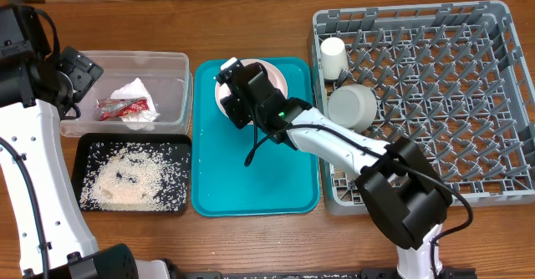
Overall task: Sort waste into correct bins and load items into the dishwasher
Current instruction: 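Move the right gripper to the pink bowl on the pink plate, then grasp the pink bowl rim with the right gripper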
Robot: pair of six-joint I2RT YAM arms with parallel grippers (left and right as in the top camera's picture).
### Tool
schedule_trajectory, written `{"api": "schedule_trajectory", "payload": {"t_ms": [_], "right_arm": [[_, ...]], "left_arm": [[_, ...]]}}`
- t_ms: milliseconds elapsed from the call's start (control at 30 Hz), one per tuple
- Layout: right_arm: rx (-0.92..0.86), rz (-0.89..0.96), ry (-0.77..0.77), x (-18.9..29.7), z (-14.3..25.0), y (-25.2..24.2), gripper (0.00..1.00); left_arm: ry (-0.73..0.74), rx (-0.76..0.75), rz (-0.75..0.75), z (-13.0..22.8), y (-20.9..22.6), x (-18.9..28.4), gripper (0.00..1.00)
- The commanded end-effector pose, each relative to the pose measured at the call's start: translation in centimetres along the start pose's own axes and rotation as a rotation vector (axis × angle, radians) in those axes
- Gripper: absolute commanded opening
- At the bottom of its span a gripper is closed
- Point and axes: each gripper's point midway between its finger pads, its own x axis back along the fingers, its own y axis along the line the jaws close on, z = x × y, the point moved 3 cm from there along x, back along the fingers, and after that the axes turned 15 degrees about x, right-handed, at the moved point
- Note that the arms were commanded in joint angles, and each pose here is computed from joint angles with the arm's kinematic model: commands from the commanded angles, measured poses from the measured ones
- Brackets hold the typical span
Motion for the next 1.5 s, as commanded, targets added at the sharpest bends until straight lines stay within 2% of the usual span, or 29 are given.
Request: {"api": "schedule_trajectory", "payload": {"t_ms": [0,200,600,900,1233,1367,1467], "right_arm": [[0.004,0.007,0.046,-1.8,1.7,-0.1,0.46],[0.003,0.007,0.055,-1.9,2.1,0.0,0.31],[0.0,0.04,0.095,-1.9,2.9,-0.7,0.29],[0.0,0.038,0.106,-1.8,3.1,-0.7,0.17],[0.011,0.036,0.125,-1.8,3.5,-0.6,0.16],[0.035,0.069,0.132,-1.8,3.6,-1.1,0.05],[0.035,0.082,0.13,-1.7,3.4,-1.3,0.04]], "left_arm": [[-0.013,0.028,-0.008,-0.3,0.2,0.1,1.0],[-0.013,0.028,-0.008,-0.3,0.2,0.1,1.0],[-0.013,0.028,-0.008,-0.3,0.2,0.1,1.0],[-0.013,0.028,-0.008,-0.3,0.2,0.1,1.0],[-0.013,0.028,-0.008,-0.3,0.2,0.1,1.0],[-0.013,0.028,-0.008,-0.3,0.2,0.1,1.0],[-0.013,0.028,-0.008,-0.3,0.2,0.1,1.0]]}}
